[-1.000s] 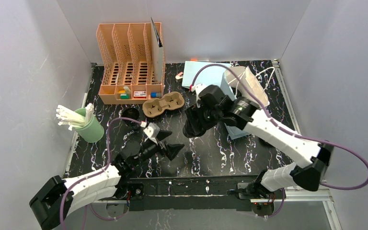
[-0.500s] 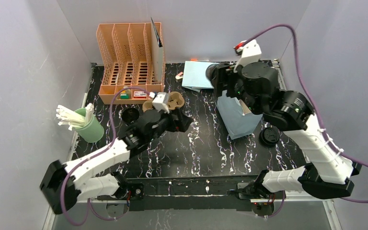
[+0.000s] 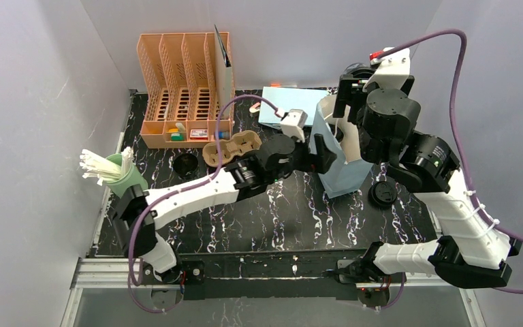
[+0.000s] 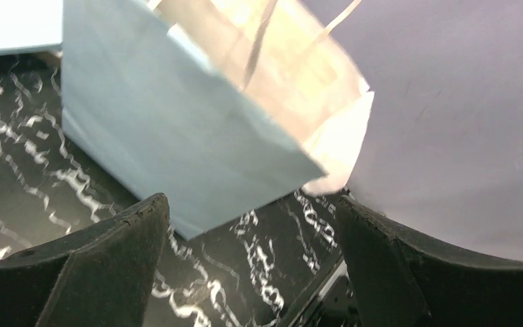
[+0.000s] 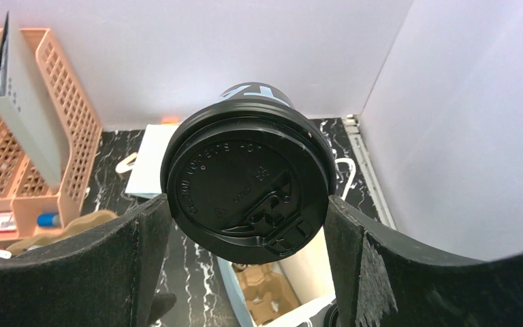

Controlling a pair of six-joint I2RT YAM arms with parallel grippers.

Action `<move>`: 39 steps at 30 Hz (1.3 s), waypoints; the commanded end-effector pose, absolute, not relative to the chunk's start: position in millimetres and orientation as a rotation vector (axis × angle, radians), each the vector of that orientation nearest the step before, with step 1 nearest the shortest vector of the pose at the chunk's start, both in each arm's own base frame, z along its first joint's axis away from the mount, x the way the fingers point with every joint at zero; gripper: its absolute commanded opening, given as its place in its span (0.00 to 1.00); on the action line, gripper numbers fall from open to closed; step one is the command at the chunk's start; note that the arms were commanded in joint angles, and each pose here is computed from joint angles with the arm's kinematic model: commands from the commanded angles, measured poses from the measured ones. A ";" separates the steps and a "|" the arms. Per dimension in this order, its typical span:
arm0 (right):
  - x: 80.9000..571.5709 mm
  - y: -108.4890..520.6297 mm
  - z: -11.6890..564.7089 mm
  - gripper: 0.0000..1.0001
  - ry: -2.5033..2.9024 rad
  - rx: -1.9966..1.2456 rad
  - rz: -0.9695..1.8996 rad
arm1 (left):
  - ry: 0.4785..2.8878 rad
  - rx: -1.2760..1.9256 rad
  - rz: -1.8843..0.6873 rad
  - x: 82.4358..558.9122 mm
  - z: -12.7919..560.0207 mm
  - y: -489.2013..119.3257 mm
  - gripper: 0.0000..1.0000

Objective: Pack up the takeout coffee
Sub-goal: Place the coffee cup on the cup tray.

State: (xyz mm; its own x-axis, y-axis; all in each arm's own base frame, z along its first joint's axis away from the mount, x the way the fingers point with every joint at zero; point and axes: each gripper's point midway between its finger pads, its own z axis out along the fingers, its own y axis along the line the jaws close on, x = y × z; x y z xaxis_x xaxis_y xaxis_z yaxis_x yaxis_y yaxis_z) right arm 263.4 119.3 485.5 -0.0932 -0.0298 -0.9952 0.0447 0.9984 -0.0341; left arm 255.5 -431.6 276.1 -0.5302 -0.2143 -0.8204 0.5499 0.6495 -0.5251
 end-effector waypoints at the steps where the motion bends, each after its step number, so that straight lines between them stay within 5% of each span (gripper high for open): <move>1: 261.7 93.9 524.4 0.65 1.516 0.175 -0.085 | 1.779 0.183 -0.941 279.2 312.3 -453.6 0.89; 5: 262.9 93.2 531.1 0.65 1.503 0.179 -0.096 | 1.814 0.132 -0.858 297.0 303.5 -470.5 0.89; 12: 260.9 91.1 524.7 0.65 1.511 0.161 -0.106 | 1.866 0.004 -0.699 327.0 280.3 -485.5 0.72; 25: 239.5 96.4 481.6 0.64 1.705 0.064 0.010 | 1.840 -0.100 -0.501 315.2 303.0 -404.1 0.17; 39: 232.7 144.2 459.4 0.64 1.818 -0.094 0.220 | 1.855 -0.232 -0.613 275.4 316.5 -335.5 0.03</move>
State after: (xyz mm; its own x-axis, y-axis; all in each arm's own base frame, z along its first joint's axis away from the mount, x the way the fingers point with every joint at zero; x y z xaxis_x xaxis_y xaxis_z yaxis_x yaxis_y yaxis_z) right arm 235.8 136.6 451.5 -0.2570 0.0044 -0.9664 -0.1465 0.9883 0.0435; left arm 280.3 -355.7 310.1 -0.3914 -0.3761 -0.8399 0.1830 0.8626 -0.4716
